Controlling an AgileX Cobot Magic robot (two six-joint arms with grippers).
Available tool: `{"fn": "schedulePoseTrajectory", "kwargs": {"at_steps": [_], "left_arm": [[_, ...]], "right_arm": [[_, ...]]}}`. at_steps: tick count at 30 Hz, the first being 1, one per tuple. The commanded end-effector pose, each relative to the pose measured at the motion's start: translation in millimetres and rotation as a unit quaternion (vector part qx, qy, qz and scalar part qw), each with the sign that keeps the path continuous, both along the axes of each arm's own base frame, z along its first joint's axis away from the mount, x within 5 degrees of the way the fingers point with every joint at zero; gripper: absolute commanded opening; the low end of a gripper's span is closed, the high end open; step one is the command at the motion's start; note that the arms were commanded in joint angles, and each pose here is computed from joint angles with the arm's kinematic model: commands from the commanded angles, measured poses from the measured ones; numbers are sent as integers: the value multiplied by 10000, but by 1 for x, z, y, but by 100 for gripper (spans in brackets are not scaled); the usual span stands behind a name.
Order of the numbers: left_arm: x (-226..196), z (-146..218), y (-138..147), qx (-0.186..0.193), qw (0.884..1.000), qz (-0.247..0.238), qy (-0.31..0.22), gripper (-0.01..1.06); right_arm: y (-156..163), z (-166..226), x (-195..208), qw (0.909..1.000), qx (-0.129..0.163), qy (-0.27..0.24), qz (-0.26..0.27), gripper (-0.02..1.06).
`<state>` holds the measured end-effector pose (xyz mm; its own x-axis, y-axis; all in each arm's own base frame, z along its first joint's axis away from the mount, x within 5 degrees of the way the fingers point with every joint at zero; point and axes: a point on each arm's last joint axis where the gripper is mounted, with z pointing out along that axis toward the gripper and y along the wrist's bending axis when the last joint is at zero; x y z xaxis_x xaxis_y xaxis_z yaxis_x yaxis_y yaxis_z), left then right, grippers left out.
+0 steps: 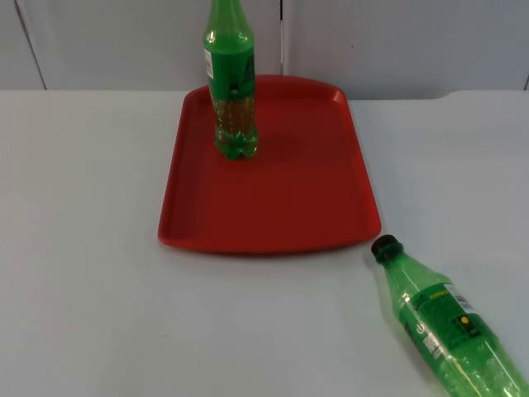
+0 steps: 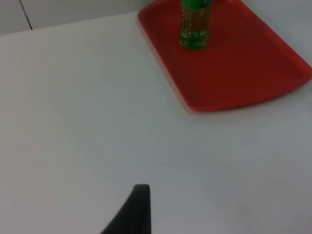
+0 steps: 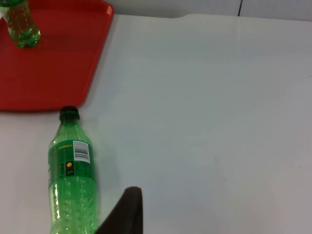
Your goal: Place the bottle upright on the tray.
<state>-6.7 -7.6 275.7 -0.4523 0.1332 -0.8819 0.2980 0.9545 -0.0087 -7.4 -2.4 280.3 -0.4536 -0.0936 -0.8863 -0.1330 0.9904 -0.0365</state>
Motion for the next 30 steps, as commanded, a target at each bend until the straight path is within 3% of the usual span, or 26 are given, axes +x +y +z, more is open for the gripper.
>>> {"fn": "schedulePoseTrajectory", "kwargs": {"at_steps": [1, 16, 26, 30], "left_arm": [[0, -1, 0, -25, 10000, -22, 3, 105], [0, -1, 0, -25, 10000, -22, 3, 105], [0, -1, 0, -25, 10000, -22, 3, 105], [0, -1, 0, -25, 10000, -22, 3, 105]], "right_arm": [[0, 0, 0, 10000, -39, -32, -20, 105], [1, 5, 3, 9999, -126, -30, 37, 105], [12, 45, 52, 9957, 79, 894, 217, 105], [22, 64, 97, 9873, 233, 1537, 317, 105]]}}
